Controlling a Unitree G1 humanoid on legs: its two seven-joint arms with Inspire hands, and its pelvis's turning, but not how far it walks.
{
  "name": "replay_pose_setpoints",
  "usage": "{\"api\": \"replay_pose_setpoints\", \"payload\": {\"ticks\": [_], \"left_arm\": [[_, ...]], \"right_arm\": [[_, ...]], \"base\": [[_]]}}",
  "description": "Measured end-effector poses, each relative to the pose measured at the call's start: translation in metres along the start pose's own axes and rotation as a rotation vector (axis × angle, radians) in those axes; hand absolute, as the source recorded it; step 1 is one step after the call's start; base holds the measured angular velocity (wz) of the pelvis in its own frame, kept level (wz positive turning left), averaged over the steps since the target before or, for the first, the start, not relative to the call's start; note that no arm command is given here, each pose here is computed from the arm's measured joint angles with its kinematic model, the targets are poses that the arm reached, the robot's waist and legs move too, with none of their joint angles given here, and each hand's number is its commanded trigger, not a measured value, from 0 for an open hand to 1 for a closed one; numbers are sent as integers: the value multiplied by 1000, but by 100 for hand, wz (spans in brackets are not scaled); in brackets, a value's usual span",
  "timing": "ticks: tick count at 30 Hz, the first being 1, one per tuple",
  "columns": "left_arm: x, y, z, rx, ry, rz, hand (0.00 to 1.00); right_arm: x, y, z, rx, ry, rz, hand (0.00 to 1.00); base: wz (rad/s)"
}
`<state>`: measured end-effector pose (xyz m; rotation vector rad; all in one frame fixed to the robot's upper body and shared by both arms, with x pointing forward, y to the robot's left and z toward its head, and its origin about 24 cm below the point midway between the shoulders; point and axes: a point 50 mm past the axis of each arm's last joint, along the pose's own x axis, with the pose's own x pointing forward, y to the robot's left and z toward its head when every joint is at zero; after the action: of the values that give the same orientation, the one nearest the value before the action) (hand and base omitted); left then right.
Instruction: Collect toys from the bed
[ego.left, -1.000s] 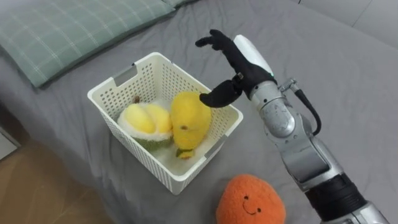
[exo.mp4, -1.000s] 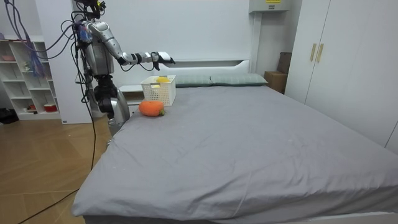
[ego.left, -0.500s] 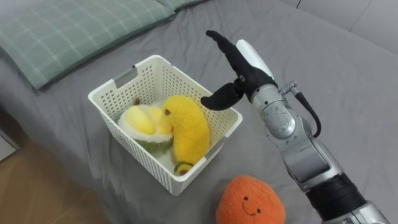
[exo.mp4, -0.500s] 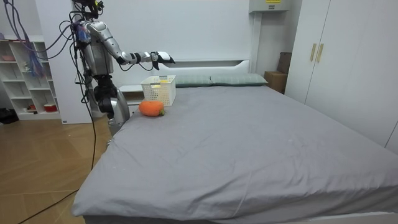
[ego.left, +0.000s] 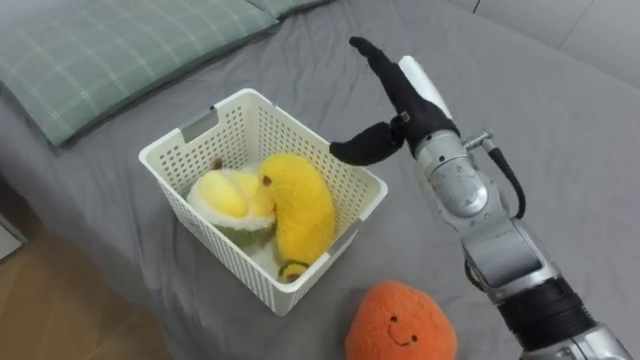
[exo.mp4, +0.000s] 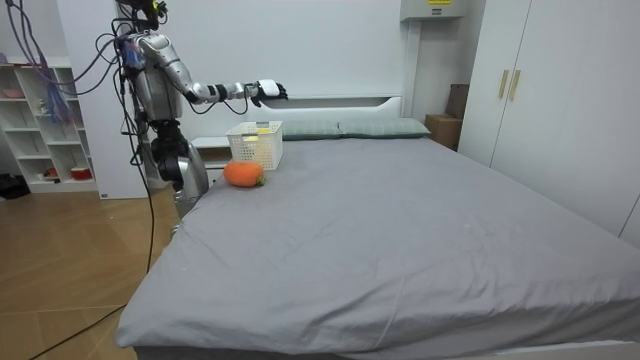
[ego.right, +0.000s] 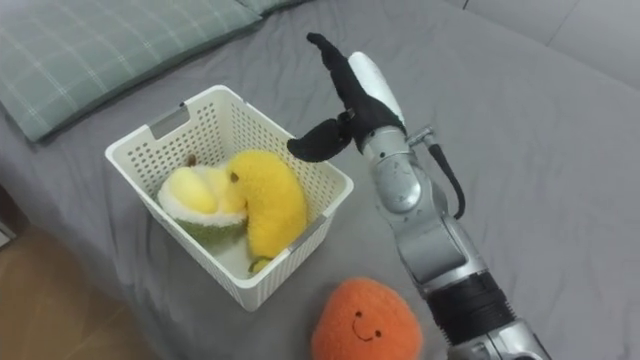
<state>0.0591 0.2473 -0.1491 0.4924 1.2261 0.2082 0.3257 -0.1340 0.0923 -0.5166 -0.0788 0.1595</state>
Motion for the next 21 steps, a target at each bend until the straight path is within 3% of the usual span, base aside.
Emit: {"api": "replay_pose_setpoints", "payload": {"ticks": [7,15,21], "left_arm": [[-5,-8,-19,-6,50,10,0],[-6,-11,-27,-30,88,7,0],[-2,-8,-15,-46,58,-2,0]], "right_arm": [[-26,-17,-45,168,134,-110,0],[-55,-19,-87,189,295,-128,0],[-63,-1,-110,169,396,22,0]], "base": [[-15],[-18],[-9]]}}
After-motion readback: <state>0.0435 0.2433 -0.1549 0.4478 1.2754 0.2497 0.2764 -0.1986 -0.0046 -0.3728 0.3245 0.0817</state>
